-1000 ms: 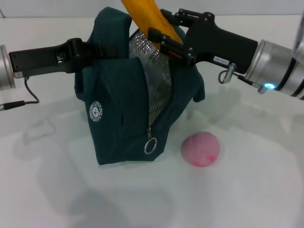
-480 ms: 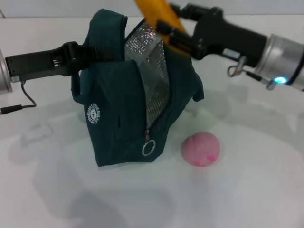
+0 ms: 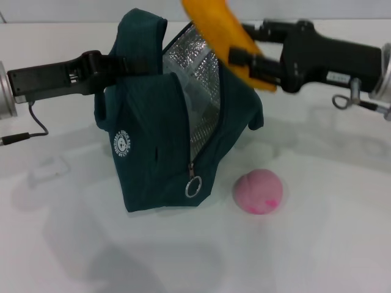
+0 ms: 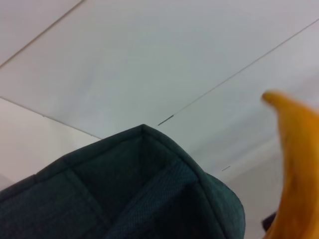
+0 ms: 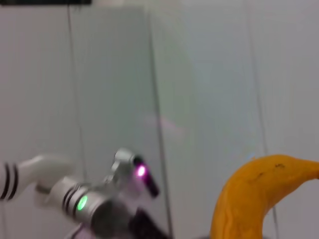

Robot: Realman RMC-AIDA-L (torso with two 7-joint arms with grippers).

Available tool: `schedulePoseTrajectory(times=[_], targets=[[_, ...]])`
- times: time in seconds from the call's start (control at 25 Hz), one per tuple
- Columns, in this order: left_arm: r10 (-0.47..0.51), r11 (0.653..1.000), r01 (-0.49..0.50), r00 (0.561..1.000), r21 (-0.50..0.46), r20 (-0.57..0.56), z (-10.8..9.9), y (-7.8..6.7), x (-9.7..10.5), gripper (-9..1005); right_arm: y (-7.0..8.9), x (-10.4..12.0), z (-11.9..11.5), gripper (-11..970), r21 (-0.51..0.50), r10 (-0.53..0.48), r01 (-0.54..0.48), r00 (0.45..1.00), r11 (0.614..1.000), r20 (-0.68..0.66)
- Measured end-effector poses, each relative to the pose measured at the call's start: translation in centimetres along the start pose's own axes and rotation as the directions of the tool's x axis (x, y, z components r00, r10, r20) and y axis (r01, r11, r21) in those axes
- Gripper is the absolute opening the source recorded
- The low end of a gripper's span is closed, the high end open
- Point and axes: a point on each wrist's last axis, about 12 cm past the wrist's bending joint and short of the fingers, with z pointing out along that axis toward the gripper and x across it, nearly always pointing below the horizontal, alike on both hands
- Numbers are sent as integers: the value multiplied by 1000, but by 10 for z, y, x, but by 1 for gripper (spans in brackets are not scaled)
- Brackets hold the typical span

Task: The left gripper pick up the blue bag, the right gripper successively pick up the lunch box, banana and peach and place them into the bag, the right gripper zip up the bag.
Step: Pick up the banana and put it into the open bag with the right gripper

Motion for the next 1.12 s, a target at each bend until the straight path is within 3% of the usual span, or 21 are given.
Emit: schedulePoseTrajectory(times=[0.56, 1.12], targets=[[28, 998, -28, 1000, 52, -4, 7, -6, 1, 29, 4, 14, -11, 425, 7, 135, -139, 948, 990, -289], [23, 996, -22, 1000, 83, -6, 10, -6, 6, 30, 11, -2, 21, 424, -114, 124, -181, 914, 977, -386]])
